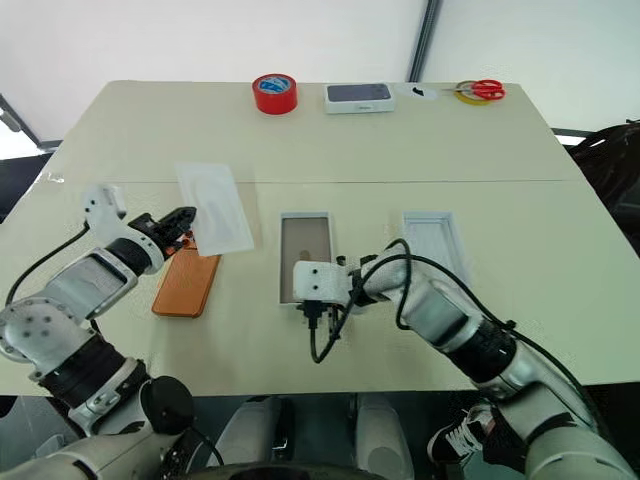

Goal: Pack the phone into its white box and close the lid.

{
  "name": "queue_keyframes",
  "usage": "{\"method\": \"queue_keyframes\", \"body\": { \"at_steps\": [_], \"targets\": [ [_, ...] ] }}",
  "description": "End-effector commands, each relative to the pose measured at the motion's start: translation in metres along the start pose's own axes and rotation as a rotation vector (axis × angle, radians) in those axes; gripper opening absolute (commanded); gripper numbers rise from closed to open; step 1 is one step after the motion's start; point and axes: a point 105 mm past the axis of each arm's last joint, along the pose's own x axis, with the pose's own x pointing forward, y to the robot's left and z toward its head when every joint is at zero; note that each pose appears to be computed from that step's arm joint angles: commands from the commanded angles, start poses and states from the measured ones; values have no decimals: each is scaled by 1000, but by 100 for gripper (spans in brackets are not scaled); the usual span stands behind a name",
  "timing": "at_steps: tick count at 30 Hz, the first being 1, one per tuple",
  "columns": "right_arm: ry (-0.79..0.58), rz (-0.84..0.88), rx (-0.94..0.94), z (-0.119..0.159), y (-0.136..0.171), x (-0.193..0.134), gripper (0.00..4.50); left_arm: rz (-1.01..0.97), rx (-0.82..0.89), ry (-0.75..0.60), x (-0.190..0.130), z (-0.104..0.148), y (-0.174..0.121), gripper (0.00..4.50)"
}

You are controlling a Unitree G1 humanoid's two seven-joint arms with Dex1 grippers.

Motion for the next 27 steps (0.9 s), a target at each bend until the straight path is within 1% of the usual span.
{"method": "queue_keyframes", "body": {
  "at_steps": [1,3,5,7,8,11,13,16,20,27],
  "targets": [
    [-29,-6,-22,11,-7,5,31,-64,22,-36,-5,6,-18,0],
    [-53,-13,3,15,-11,3,95,-82,19,-30,-4,3,-23,0],
    [-100,-56,22,20,-19,-8,190,-116,7,-18,-3,-3,-31,0],
    [-138,-98,40,23,-26,-19,302,-142,1,-3,-2,-9,-38,0],
    [-166,-119,57,23,-30,-31,347,-157,-2,21,-1,-16,-42,0],
    [-206,-162,101,17,-38,-64,347,-188,-12,92,3,-37,-53,0],
    [-208,-177,121,11,-39,-76,347,-200,-26,116,5,-45,-56,0],
    [-204,-221,164,-1,-42,-92,347,-217,-36,186,9,-66,-65,0],
    [-185,-260,182,-10,-44,-98,347,-216,-46,233,13,-81,-69,0],
    [-187,-286,194,-12,-45,-98,347,-202,-44,254,15,-86,-68,0]
  ]
}}
